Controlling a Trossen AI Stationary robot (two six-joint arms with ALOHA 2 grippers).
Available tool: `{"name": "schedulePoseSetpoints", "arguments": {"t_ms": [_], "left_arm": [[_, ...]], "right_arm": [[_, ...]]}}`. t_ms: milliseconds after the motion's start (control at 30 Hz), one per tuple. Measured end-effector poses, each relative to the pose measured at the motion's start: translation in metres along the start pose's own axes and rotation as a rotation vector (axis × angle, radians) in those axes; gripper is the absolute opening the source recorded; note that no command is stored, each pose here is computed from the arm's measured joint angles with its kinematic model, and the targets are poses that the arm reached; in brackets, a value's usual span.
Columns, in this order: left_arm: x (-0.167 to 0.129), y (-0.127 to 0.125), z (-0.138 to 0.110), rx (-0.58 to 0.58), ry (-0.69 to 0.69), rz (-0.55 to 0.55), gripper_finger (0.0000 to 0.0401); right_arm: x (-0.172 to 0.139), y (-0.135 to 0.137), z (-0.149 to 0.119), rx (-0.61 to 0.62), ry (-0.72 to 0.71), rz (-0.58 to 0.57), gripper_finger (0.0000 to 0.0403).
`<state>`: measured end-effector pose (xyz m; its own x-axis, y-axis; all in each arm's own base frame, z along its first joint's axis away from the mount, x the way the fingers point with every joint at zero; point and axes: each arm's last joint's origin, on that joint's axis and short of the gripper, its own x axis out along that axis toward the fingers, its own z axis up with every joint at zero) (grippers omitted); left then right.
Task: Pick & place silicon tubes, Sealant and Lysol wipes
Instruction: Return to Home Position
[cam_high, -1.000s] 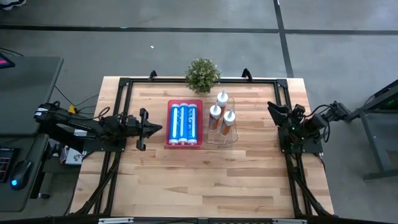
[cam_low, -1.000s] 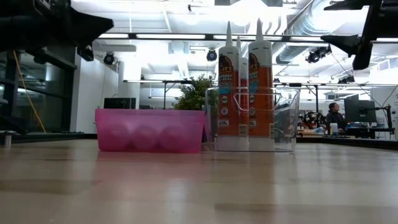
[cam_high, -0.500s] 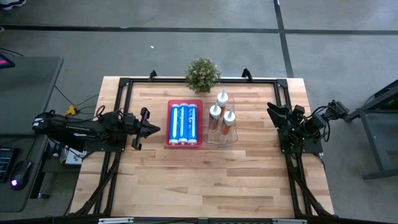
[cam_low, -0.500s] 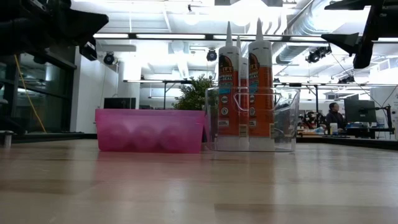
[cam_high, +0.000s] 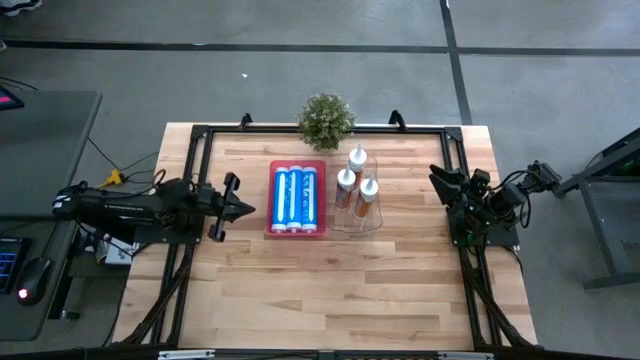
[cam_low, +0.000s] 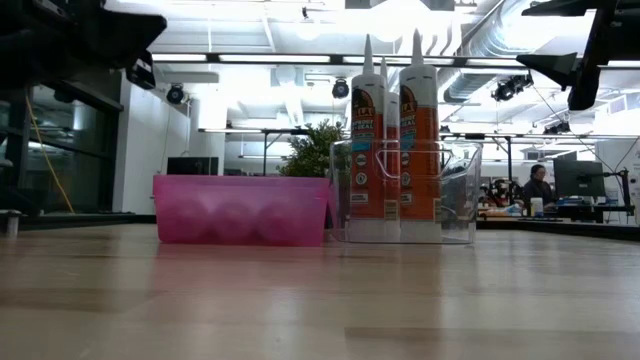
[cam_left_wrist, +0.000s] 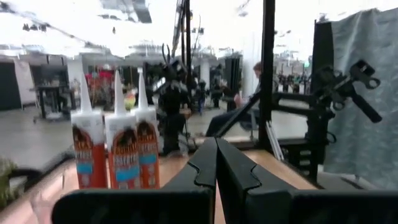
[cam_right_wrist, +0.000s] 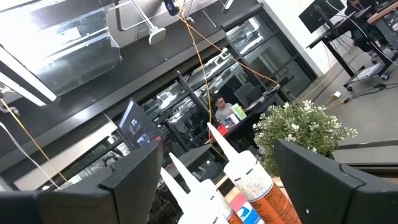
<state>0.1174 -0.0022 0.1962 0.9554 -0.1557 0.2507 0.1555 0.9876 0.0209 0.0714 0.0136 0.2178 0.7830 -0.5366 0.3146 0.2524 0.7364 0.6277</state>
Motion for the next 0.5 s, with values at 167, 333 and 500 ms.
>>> {"name": "schedulePoseSetpoints", "arguments": {"t_ms": [167, 333, 500], "left_arm": [[0.000, 0.000, -0.008, -0.019, 0.078, 0.002, 0.0000], [-0.001, 0.000, -0.016, -0.034, 0.157, 0.004, 0.0000], [-0.003, 0.000, -0.022, -0.047, 0.230, 0.006, 0.0000]], "right_arm": [[0.000, 0.000, 0.000, 0.000, 0.000, 0.000, 0.0303], [0.000, 0.000, 0.000, 0.000, 0.000, 0.000, 0.0303], [0.000, 0.000, 0.000, 0.000, 0.000, 0.000, 0.0303]]}}
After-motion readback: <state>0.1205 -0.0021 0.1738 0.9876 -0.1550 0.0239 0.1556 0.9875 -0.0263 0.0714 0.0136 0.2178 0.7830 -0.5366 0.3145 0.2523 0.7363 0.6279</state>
